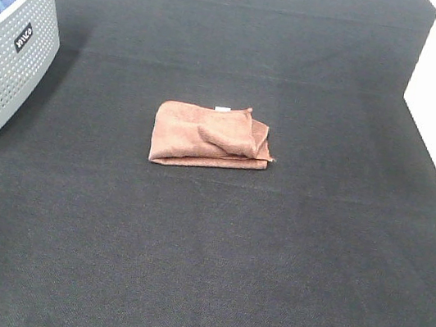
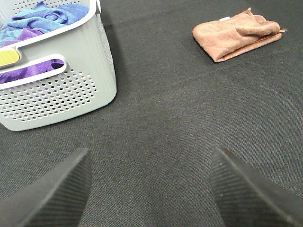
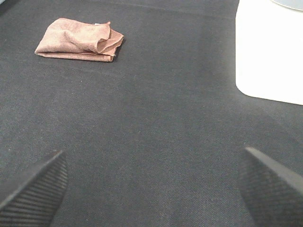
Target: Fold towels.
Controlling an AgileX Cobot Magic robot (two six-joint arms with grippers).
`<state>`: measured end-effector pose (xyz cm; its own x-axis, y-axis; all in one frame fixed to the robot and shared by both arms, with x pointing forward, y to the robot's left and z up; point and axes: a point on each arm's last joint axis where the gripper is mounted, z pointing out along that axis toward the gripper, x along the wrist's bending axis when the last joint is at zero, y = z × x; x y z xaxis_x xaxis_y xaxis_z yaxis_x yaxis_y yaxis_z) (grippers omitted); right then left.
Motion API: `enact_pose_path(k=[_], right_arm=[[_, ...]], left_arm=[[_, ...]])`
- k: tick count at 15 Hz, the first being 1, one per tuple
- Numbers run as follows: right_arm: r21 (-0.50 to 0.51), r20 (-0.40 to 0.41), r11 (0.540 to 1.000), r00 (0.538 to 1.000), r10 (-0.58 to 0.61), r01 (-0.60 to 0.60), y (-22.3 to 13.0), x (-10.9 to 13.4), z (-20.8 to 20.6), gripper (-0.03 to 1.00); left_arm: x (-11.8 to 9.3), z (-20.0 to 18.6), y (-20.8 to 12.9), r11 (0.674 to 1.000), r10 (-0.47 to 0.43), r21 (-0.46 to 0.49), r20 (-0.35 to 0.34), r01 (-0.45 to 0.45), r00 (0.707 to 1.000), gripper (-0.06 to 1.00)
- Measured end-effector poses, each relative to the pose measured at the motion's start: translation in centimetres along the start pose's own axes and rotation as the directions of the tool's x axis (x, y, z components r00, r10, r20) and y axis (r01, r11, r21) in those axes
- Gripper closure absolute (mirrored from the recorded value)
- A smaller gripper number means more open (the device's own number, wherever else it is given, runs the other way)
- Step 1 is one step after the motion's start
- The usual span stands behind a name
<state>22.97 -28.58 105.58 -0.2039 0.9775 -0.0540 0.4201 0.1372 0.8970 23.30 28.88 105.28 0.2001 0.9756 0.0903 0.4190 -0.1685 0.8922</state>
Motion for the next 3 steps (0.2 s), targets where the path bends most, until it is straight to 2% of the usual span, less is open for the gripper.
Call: enact_pose_path(k=[3], right_arm=[[0.0, -0.002, 1.0, 1.0, 0.001, -0.001, 0.0, 0.02, 0.0, 0.05]], left_arm=[[0.0, 0.0, 0.0, 1.0, 0.0, 0.0, 0.0, 0.0, 1.0, 0.27]])
